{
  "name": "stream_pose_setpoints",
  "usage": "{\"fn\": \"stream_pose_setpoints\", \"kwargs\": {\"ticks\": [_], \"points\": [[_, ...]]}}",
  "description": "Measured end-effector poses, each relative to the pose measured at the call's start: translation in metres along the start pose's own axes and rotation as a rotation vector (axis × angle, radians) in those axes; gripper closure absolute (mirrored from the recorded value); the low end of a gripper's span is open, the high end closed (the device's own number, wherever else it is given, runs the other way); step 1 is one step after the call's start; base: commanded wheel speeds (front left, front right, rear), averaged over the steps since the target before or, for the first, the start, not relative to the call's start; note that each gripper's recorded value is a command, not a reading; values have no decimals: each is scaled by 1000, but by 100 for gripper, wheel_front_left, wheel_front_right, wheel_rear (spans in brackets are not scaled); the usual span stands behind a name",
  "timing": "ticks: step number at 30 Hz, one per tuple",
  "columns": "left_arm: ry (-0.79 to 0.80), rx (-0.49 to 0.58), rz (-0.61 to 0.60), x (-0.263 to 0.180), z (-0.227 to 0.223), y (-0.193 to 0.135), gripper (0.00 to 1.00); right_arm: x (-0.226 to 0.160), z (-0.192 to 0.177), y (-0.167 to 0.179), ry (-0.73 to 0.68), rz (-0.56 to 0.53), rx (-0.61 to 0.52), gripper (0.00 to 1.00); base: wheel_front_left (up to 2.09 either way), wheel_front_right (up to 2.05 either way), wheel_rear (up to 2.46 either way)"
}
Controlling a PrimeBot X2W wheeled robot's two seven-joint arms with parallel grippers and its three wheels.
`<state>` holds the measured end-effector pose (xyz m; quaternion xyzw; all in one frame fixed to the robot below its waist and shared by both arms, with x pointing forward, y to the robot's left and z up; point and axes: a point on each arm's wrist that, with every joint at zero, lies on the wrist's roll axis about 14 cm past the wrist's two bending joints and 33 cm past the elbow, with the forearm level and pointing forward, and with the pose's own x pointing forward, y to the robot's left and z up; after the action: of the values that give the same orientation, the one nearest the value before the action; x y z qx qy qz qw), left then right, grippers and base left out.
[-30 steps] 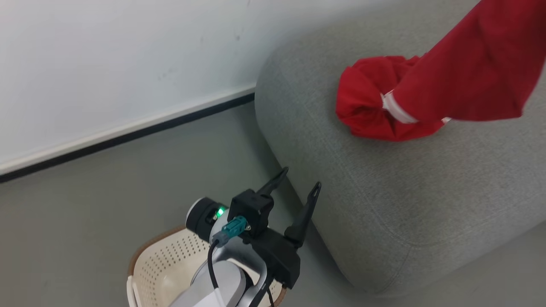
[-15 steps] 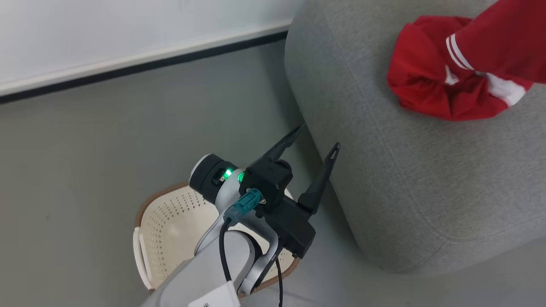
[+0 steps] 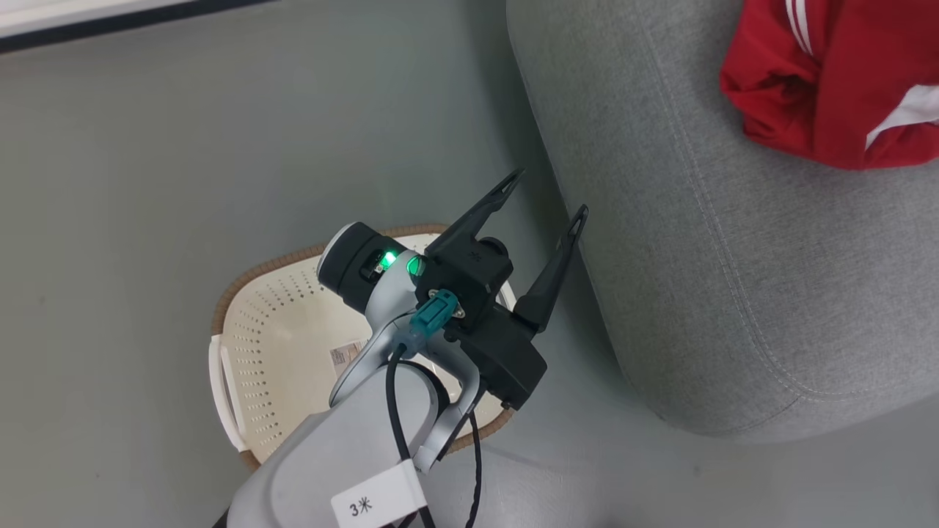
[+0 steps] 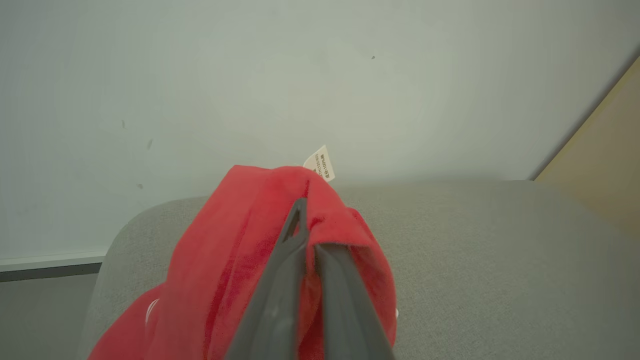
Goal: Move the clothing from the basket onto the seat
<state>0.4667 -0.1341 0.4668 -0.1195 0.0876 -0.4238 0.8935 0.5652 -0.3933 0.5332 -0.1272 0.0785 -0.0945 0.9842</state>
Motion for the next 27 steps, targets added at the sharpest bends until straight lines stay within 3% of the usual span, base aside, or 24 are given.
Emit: {"fn": "stream_pose_setpoints", "kwargs": {"ticks": [10, 11, 12, 14, 15, 16, 27], "points": [[33, -2, 3, 1, -14, 3, 0, -9, -49, 19, 112, 13, 28, 100, 0, 0, 0], [32, 0, 4, 1, -14, 3, 0, -10, -50, 20, 117, 13, 29, 93, 0, 0, 0], [33, 2, 4, 1, -14, 3, 0, -11, -51, 20, 120, 13, 31, 69, 0, 0, 0], [34, 7, 6, 1, -13, 3, 0, -14, -54, 24, 128, 25, 33, 52, 0, 0, 0], [31, 9, 8, 0, -13, 3, 0, -16, -56, 26, 135, 29, 30, 16, 0, 0, 0], [31, 10, 10, 0, -12, 3, 0, -18, -59, 27, 142, 33, 26, 0, 0, 0, 0], [2, 5, 14, -5, -3, -4, 0, -45, -69, 32, 167, 52, 49, 0, 0, 0, 0]]}}
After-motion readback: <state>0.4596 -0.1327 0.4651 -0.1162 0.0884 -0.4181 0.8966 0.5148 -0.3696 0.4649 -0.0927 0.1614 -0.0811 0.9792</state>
